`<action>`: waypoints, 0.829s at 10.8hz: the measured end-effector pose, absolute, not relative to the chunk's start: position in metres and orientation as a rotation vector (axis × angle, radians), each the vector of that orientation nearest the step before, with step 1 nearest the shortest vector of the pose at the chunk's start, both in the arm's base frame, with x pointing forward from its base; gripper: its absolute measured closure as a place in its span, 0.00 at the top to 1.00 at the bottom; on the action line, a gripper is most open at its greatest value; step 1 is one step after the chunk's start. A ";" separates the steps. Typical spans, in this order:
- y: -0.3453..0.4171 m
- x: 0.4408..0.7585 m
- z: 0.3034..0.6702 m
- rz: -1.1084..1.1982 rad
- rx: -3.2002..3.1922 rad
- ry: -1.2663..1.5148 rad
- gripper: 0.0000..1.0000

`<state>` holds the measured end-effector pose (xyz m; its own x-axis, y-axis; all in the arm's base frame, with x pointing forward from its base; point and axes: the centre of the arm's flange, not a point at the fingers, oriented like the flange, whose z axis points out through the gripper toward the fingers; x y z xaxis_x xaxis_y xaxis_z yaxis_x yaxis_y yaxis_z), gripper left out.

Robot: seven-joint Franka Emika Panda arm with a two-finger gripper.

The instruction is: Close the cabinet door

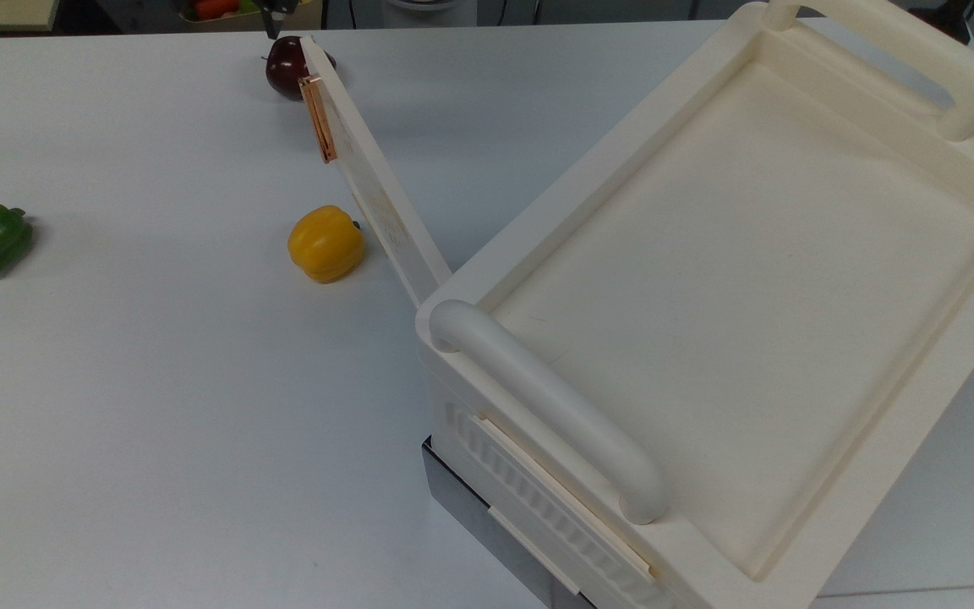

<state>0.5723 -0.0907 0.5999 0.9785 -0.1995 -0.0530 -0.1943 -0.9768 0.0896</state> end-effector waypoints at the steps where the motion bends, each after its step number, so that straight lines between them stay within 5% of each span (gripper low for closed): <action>1: -0.085 0.573 0.600 -0.093 3.043 -0.287 1.00; 9: -0.085 0.573 0.601 -0.090 3.046 -0.288 1.00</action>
